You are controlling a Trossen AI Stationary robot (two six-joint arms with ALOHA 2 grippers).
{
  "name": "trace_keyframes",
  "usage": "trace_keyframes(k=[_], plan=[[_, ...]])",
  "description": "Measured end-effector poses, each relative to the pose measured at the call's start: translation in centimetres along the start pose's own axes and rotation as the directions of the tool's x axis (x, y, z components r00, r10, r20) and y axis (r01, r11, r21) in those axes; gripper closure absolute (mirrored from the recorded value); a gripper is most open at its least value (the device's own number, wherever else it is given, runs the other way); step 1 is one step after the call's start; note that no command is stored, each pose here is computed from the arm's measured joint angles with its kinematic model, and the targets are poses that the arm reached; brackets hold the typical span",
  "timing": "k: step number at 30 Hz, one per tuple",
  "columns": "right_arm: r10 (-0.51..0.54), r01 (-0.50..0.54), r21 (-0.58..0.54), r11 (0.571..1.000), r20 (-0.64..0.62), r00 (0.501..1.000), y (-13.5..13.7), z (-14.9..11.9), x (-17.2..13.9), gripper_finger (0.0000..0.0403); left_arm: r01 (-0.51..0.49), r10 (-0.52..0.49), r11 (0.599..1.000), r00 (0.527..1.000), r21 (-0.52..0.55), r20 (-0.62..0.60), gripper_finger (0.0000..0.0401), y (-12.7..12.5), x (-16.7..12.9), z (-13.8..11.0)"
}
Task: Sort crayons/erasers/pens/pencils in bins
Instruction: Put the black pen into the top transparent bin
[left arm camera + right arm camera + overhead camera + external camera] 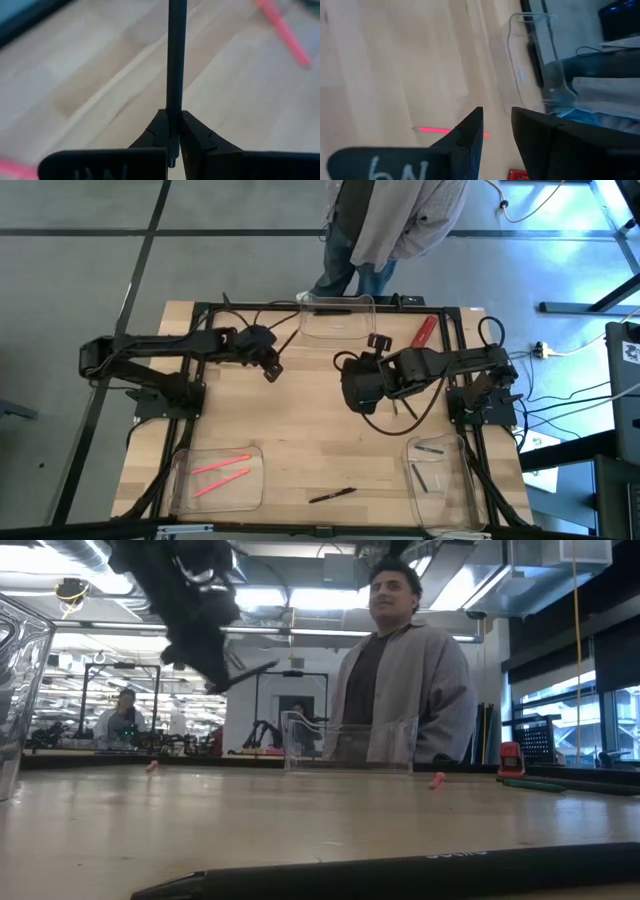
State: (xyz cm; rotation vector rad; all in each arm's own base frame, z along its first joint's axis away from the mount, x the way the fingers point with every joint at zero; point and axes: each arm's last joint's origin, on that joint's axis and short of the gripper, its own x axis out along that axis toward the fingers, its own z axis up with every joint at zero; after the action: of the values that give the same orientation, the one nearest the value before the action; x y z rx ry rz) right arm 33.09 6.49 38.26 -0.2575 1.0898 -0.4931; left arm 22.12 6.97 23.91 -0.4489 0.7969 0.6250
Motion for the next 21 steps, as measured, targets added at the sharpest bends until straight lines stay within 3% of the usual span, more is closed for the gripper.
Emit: trace_keyframes(k=[8, 15, 21], plan=[[-0.046, 0.046, -0.008, 0.999, 0.005, 0.999, -0.1, -0.1, 0.0, 0.0299, 0.041, -0.08, 0.978, 0.978, 0.203, 0.192, 0.0391, -0.8, 0.0, 2.0], [-0.048, 0.048, -0.01, 0.999, 0.003, 0.999, -0.2, -0.1, 0.0, 0.0299, -0.004, -0.12, 0.958, 0.904, 0.288, 0.41, 0.0391, 0.1, -0.3, 4.8], [-0.048, 0.048, 0.015, 0.999, 0.003, 0.999, -0.2, -0.1, 0.0, 0.0299, 0.01, -0.178, 0.938, 0.871, 0.346, 0.458, 0.0391, -0.2, 0.4, 8.0]])
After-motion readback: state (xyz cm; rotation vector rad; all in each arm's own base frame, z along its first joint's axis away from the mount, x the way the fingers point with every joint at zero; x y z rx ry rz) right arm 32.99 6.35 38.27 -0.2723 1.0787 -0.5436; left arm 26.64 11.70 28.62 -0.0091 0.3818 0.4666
